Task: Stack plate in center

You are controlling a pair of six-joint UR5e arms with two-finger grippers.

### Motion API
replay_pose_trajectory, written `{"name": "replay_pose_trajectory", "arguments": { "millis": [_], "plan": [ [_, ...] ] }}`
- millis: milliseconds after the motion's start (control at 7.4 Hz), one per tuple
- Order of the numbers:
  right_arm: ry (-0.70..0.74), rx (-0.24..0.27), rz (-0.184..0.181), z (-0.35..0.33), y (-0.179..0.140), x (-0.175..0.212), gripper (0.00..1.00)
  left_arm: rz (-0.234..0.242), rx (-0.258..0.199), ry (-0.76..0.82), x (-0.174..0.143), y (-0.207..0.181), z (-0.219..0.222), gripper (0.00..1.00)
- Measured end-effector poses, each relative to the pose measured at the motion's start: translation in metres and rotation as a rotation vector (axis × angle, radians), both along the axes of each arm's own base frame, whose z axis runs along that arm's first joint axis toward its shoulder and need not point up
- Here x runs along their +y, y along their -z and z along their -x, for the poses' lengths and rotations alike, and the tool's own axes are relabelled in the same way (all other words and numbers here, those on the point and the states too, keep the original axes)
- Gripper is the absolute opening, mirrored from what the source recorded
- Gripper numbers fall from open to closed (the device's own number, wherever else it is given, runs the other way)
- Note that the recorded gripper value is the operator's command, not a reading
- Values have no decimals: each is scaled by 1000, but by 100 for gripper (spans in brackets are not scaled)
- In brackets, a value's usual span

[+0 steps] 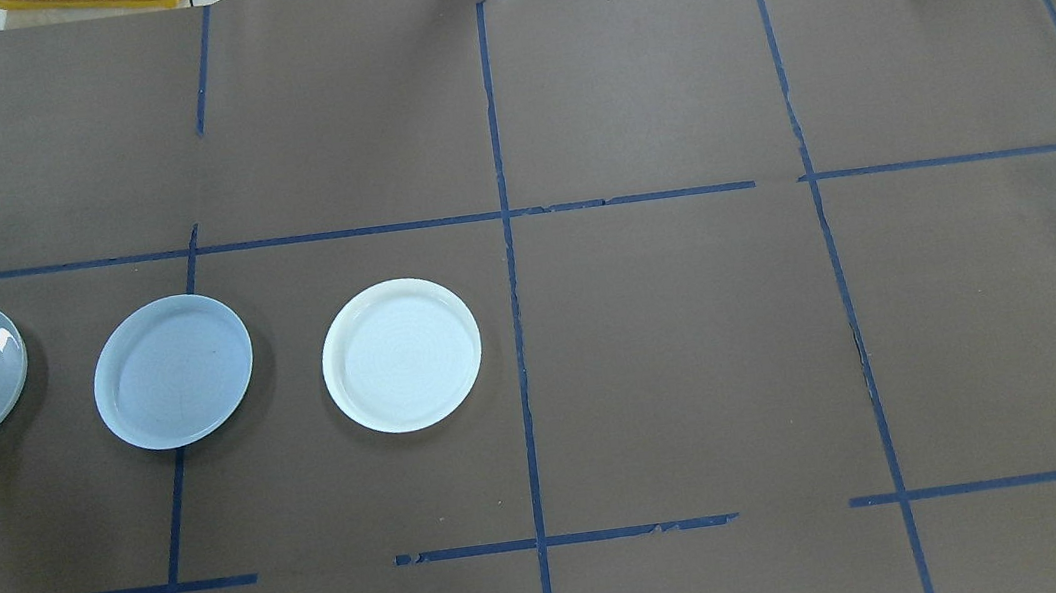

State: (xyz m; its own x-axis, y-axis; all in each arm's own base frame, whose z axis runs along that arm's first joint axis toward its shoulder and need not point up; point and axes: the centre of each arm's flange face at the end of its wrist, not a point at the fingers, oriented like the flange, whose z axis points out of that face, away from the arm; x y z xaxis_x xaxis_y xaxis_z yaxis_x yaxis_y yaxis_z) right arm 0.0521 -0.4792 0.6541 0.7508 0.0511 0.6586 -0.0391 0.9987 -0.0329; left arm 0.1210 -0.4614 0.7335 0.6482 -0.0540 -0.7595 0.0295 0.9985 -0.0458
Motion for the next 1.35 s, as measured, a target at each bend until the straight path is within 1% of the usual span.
{"name": "replay_pose_trajectory", "arguments": {
  "millis": [135, 405, 541, 676, 811, 946, 1081, 1216, 1351],
  "plan": [
    [0, 0, 0, 0, 0, 0, 100, 1, 0, -1, 0, 0, 0, 0],
    [0, -1, 0, 0, 0, 0, 100, 8, -2, 2, -1, -1, -1, 0],
    [0, -1, 0, 0, 0, 0, 100, 18, 10, -3, -1, 0, -2, 0],
    [0, -1, 0, 0, 0, 0, 100, 43, 59, -25, 2, 4, -4, 0],
    [0, -1, 0, 0, 0, 0, 100, 70, 136, -47, 4, 13, -2, 0],
    [0, -1, 0, 0, 0, 0, 100, 77, 192, -46, 2, 24, 7, 0],
    [0, -1, 0, 0, 0, 0, 100, 64, 224, -29, -4, 40, 17, 0],
    [0, -1, 0, 0, 0, 0, 100, 56, 241, -4, -9, 62, 24, 0],
    [0, -1, 0, 0, 0, 0, 100, 67, 247, 36, -14, 88, 25, 0]
  ]
}}
